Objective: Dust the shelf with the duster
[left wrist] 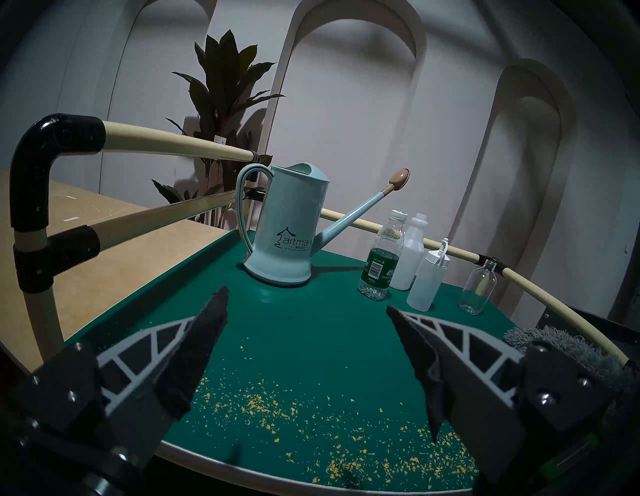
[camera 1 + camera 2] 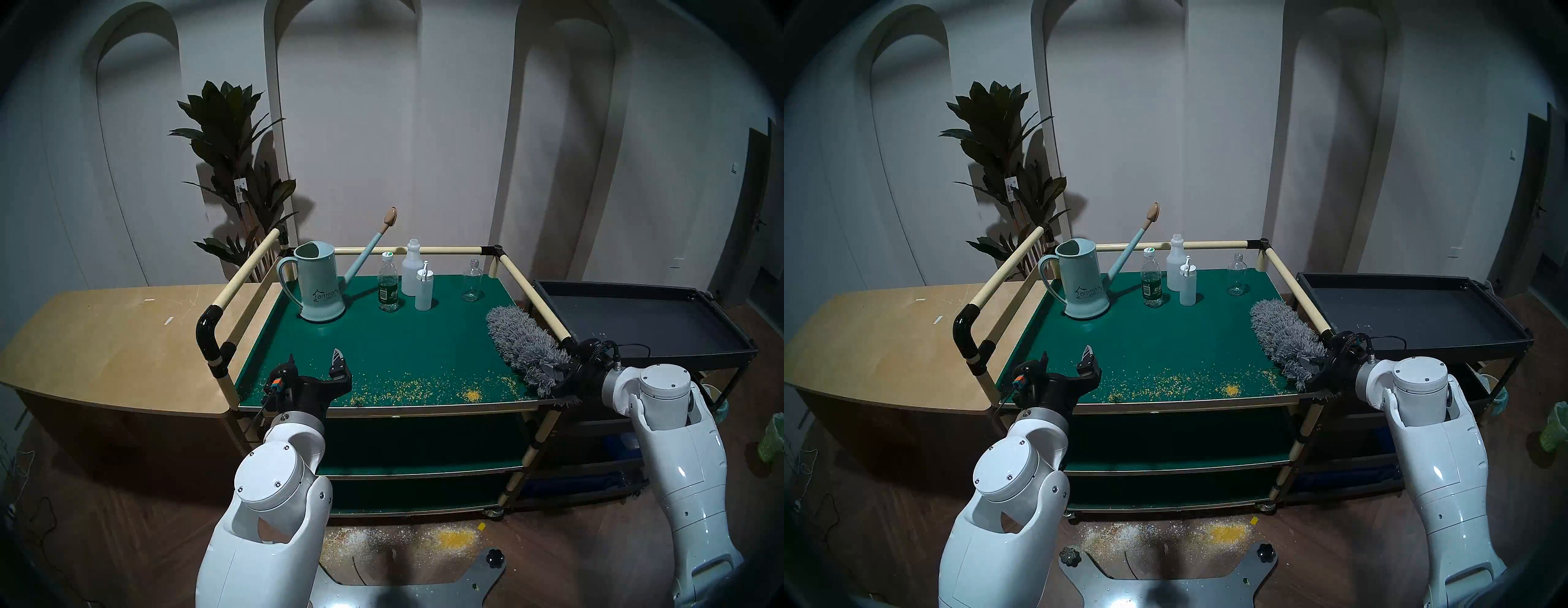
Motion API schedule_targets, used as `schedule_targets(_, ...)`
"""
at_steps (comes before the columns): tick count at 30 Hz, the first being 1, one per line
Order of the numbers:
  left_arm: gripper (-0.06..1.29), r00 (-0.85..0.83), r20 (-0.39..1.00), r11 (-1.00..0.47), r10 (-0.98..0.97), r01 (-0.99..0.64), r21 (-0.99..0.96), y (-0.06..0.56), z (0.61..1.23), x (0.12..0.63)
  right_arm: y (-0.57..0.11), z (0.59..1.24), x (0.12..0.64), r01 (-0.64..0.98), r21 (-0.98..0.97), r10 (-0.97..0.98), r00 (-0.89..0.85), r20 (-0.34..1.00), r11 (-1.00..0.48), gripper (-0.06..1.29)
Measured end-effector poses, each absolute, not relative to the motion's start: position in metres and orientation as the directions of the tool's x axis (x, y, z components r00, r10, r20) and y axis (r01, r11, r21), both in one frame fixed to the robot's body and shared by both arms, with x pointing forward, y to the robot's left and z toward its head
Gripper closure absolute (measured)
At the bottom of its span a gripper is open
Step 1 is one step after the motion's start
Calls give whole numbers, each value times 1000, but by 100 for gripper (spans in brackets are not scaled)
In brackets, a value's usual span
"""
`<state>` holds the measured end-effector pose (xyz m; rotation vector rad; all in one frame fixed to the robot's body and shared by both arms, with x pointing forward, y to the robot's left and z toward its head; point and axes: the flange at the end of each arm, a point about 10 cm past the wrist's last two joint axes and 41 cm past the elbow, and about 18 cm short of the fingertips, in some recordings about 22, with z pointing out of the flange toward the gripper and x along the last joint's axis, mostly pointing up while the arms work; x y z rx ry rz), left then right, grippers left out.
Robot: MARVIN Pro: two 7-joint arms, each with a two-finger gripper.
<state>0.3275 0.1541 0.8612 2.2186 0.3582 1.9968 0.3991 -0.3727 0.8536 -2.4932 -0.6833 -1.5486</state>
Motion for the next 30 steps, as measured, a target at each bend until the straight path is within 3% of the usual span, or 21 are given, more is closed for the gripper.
schedule_targets(14,-2,121,954,-959,273,109,260,146,854,323,-369,807,396,498,125,370,432,822,-858,123)
schedule_targets(30,-2,118,957,-955,266,170,244,155,850,309,-342,799,401,558,113,395,417,819,-822,124)
